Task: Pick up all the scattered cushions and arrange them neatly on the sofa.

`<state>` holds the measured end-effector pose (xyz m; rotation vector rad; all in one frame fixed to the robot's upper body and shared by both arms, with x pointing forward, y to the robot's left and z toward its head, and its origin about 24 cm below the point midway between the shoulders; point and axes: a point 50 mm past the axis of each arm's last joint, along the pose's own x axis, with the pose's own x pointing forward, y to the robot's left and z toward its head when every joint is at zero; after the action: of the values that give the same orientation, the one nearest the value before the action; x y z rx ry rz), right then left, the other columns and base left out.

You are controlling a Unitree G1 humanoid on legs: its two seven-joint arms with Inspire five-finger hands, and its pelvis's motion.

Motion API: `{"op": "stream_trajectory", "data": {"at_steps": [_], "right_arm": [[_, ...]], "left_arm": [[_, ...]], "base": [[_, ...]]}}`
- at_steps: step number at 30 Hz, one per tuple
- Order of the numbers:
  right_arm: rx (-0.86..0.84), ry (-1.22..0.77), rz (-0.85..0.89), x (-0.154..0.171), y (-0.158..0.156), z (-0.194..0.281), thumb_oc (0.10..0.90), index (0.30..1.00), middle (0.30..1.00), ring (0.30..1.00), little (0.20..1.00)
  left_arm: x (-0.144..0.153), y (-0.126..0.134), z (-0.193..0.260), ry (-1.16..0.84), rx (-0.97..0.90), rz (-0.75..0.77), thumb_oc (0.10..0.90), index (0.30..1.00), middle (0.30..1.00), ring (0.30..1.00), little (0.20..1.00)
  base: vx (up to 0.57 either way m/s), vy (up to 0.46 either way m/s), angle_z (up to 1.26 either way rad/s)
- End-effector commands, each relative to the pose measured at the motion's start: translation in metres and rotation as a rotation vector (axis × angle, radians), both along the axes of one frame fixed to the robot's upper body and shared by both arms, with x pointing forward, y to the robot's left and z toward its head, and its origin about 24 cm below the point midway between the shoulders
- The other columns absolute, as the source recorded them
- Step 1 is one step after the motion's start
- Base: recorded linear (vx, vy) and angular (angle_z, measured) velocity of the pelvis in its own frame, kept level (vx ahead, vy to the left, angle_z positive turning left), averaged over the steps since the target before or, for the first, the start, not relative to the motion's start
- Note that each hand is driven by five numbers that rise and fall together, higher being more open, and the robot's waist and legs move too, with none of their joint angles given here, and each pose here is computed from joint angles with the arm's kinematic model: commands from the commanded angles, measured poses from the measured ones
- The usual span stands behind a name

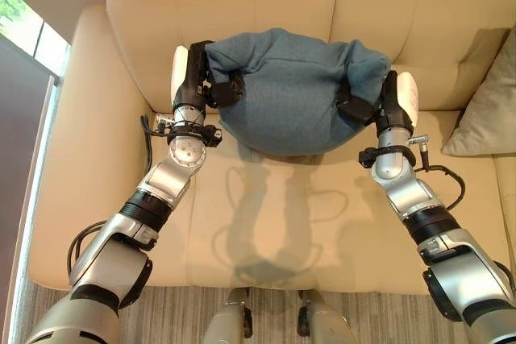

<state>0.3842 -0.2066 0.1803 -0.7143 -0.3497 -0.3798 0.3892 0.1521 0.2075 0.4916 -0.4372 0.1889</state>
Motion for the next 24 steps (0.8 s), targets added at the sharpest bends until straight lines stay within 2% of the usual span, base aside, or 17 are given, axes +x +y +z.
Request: {"op": "stream_trajectory", "data": {"at_steps": [1, 2, 3, 4, 5, 6, 7, 10, 14, 20, 24], "right_arm": [[0.069, -0.277, -0.066, 0.007, 0.0, 0.072, 0.4, 0.3, 0.3, 0.3, 0.3], [0.07, -0.259, -0.08, 0.01, 0.0, 0.07, 0.4, 0.3, 0.3, 0.3, 0.3], [0.087, -0.246, -0.092, 0.012, 0.001, 0.069, 0.4, 0.3, 0.3, 0.3, 0.3], [0.097, -0.241, -0.109, 0.014, 0.002, 0.069, 0.4, 0.3, 0.3, 0.3, 0.3], [0.094, -0.222, -0.122, 0.016, 0.002, 0.065, 0.427, 0.34, 0.34, 0.34, 0.34], [0.088, -0.209, -0.144, 0.018, 0.0, 0.064, 0.602, 0.604, 0.604, 0.604, 0.604], [0.092, -0.212, -0.16, 0.019, 0.005, 0.065, 0.8, 0.9, 0.9, 0.9, 0.9], [0.127, -0.236, -0.195, 0.02, 0.013, 0.067, 0.8, 0.9, 0.9, 0.9, 0.9], [0.223, -0.31, -0.23, 0.016, 0.017, 0.07, 0.8, 0.9, 0.9, 0.9, 0.9], [0.273, -0.377, -0.334, 0.005, 0.0, 0.061, 0.8, 0.9, 0.9, 0.9, 0.9], [0.331, -0.416, -0.384, -0.004, -0.012, 0.05, 0.8, 0.9, 0.9, 0.9, 0.9]], "left_arm": [[-0.003, -0.003, 0.098, -0.371, 0.114, 0.059, 0.4, 0.3, 0.3, 0.3, 0.3], [0.0, -0.005, 0.098, -0.356, 0.128, 0.068, 0.4, 0.3, 0.3, 0.3, 0.3], [0.003, -0.006, 0.096, -0.339, 0.14, 0.087, 0.508, 0.462, 0.462, 0.462, 0.462], [0.006, -0.005, 0.095, -0.325, 0.152, 0.111, 0.8, 0.9, 0.9, 0.9, 0.9], [0.009, -0.006, 0.09, -0.296, 0.15, 0.116, 0.8, 0.9, 0.9, 0.9, 0.9], [0.012, -0.007, 0.087, -0.274, 0.143, 0.127, 0.8, 0.9, 0.9, 0.9, 0.9], [0.015, -0.005, 0.084, -0.253, 0.119, 0.161, 0.8, 0.9, 0.9, 0.9, 0.9], [0.02, -0.017, 0.07, -0.216, 0.07, 0.207, 0.8, 0.9, 0.9, 0.9, 0.9], [0.023, -0.013, 0.06, -0.172, 0.114, 0.28, 0.8, 0.9, 0.9, 0.9, 0.9], [0.023, -0.011, 0.046, -0.138, 0.073, 0.38, 0.8, 0.9, 0.9, 0.9, 0.9], [0.022, -0.003, 0.04, -0.13, 0.144, 0.47, 0.8, 0.9, 0.9, 0.9, 0.9]], "base": [[0.0, 0.0, 0.0], [0.0, 0.0, 0.0], [0.0, 0.015, 0.04], [0.02, 0.012, 0.05], [0.01, 0.007, 0.03], [0.0, 0.0, 0.0], [0.0, 0.0, 0.0], [0.0, 0.0, 0.0], [0.04, -0.003, -0.01], [0.01, -0.004, -0.01], [0.03, -0.009, 0.0]]}}
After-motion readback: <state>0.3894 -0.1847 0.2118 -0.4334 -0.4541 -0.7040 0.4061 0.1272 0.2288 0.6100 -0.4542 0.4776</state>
